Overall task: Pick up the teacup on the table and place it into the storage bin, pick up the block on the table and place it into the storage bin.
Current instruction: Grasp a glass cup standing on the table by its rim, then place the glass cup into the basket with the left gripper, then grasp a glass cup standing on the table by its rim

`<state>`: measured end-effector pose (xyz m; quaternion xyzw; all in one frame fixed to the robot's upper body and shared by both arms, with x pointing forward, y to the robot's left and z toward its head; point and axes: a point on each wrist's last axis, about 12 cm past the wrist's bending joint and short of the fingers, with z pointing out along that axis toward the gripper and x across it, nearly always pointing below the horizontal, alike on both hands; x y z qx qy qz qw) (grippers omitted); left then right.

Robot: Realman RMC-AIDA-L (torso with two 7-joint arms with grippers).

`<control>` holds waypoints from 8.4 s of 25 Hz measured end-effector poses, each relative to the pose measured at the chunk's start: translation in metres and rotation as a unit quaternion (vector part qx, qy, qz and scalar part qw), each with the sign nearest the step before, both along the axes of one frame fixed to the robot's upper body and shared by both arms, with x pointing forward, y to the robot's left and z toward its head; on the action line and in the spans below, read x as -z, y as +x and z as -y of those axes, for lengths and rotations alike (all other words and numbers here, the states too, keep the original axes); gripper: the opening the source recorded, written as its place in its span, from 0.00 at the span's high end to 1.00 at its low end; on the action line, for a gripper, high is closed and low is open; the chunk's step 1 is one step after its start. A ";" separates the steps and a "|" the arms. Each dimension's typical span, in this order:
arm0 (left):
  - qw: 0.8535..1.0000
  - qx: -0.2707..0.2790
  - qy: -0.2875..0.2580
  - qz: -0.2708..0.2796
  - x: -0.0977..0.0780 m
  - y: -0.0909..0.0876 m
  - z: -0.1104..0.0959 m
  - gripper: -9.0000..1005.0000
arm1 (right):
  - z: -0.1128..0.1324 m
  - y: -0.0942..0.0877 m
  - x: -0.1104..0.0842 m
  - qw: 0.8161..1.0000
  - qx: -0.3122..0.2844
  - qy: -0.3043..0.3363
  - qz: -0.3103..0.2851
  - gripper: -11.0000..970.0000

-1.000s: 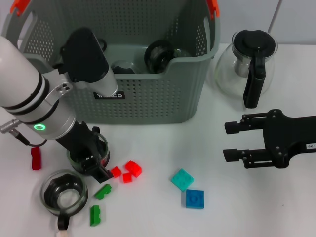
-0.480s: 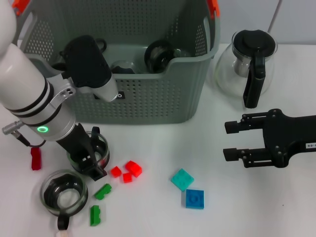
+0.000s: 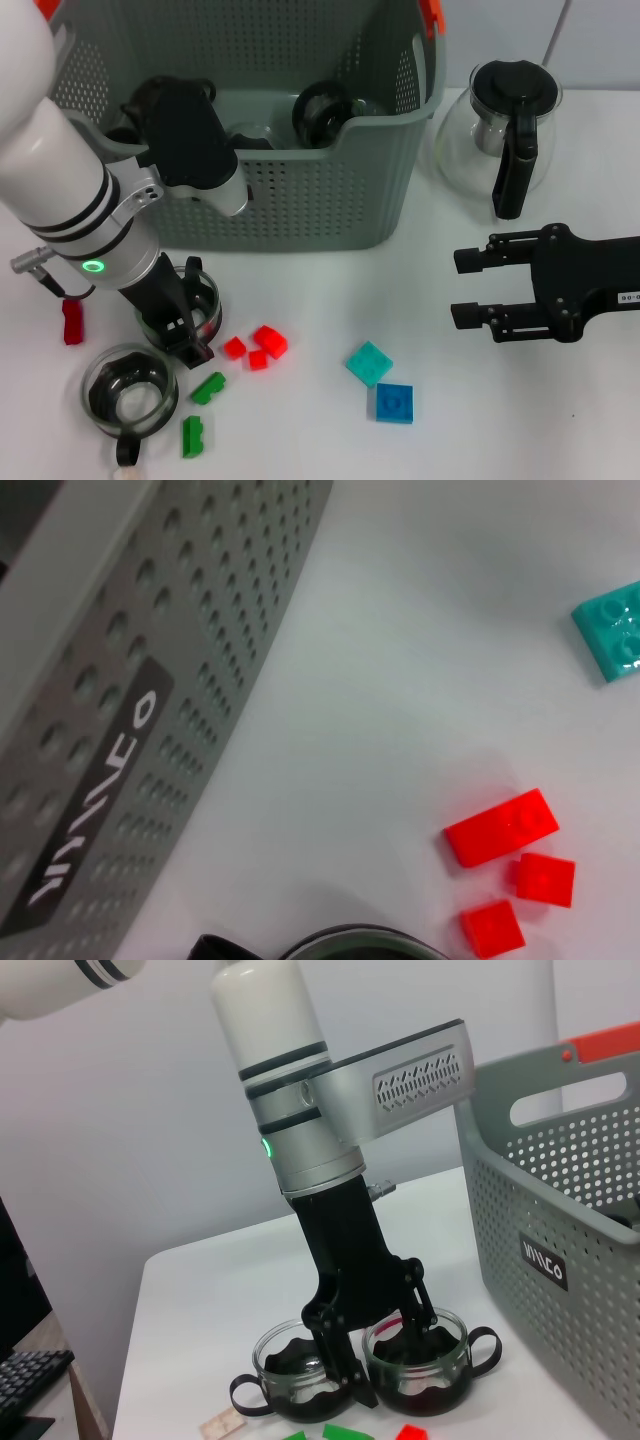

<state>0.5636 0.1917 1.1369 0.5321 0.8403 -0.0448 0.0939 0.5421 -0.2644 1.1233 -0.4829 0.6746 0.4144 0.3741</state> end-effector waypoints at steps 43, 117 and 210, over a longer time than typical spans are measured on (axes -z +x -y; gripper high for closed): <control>0.998 0.042 -0.039 -0.029 -0.043 -0.015 0.003 0.96 | 0.003 -0.001 0.001 1.000 0.001 0.000 0.002 0.29; 0.957 -0.153 -0.171 0.178 -0.079 0.137 0.066 0.96 | -0.001 -0.001 -0.001 1.000 0.002 0.016 -0.004 0.29; 0.936 -0.068 -0.341 0.059 -0.074 -0.042 -0.115 0.60 | 0.000 0.001 0.002 1.000 0.000 0.018 -0.002 0.29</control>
